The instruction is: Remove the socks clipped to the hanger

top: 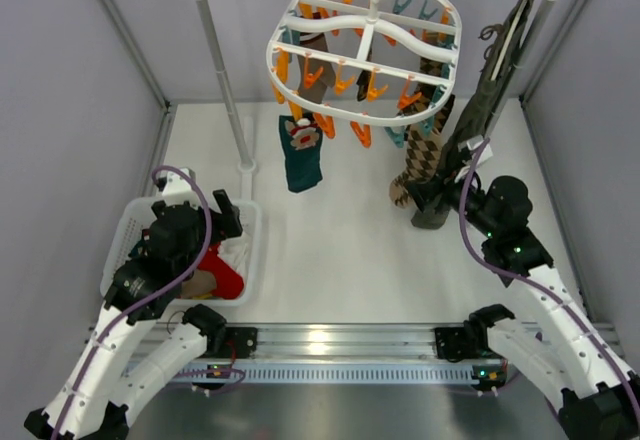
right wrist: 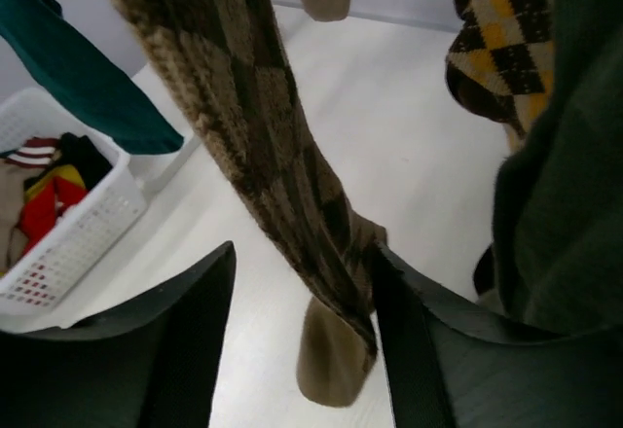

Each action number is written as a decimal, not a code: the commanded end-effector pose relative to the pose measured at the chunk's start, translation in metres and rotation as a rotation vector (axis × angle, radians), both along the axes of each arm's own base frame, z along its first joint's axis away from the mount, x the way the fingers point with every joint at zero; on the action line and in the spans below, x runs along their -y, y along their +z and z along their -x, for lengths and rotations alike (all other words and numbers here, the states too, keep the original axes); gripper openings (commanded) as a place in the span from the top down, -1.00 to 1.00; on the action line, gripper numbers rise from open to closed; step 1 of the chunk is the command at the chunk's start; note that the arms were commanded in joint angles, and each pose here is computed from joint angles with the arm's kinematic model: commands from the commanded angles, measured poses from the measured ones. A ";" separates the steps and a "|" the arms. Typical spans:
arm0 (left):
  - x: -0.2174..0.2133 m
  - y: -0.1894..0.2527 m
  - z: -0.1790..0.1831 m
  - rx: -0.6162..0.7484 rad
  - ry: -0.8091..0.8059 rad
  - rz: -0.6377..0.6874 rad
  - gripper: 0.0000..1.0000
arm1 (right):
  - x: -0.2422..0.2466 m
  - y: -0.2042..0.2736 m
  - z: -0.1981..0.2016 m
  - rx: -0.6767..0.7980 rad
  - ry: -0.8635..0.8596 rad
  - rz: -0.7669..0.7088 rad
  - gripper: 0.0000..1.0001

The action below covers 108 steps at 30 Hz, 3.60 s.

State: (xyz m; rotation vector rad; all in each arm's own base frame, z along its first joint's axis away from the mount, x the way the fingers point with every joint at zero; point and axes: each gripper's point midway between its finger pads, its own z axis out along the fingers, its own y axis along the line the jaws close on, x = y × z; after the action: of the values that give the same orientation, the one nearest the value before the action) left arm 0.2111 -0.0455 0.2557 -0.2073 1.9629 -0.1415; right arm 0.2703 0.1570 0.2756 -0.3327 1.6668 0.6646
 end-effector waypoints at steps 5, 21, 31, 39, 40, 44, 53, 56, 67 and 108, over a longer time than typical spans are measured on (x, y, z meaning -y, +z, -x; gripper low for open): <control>0.008 0.057 0.001 0.149 -0.009 0.148 -0.97 | -0.028 0.028 -0.005 0.152 0.117 -0.079 0.29; 0.066 0.211 -0.019 0.304 -0.273 0.250 -0.97 | -0.071 0.032 0.015 0.139 -0.016 -0.166 1.00; 0.090 0.218 -0.032 0.292 -0.395 0.180 -0.97 | -0.136 0.029 0.028 0.111 -0.024 -0.070 1.00; 0.114 0.216 -0.031 0.277 -0.534 0.158 -0.97 | -0.185 0.031 0.030 0.098 -0.040 -0.024 1.00; 0.117 0.210 -0.037 0.261 -0.521 0.145 -0.97 | -0.189 0.032 0.030 0.095 -0.042 -0.027 1.00; 0.126 0.215 -0.044 0.272 -0.463 0.107 -0.97 | -0.203 0.031 0.032 0.087 -0.040 -0.040 1.00; 0.186 0.219 -0.039 0.300 -0.369 -0.007 -0.96 | -0.208 0.030 0.035 0.058 -0.039 -0.112 1.00; 0.187 0.214 -0.048 0.303 -0.309 -0.021 -0.94 | -0.206 0.030 0.037 0.053 -0.038 -0.121 1.00; 0.216 0.209 -0.064 0.320 -0.301 0.012 -0.75 | -0.207 0.028 0.038 0.045 -0.029 -0.114 1.00; 0.228 0.177 -0.078 0.288 -0.130 -0.124 -0.37 | -0.222 0.022 0.042 0.052 0.014 -0.071 1.00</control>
State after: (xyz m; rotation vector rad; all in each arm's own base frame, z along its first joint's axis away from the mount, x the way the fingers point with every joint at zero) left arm 0.2804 -0.2705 0.4283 0.0726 1.7027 -0.1024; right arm 0.2374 0.3667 0.2719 -0.3057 1.6532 0.6349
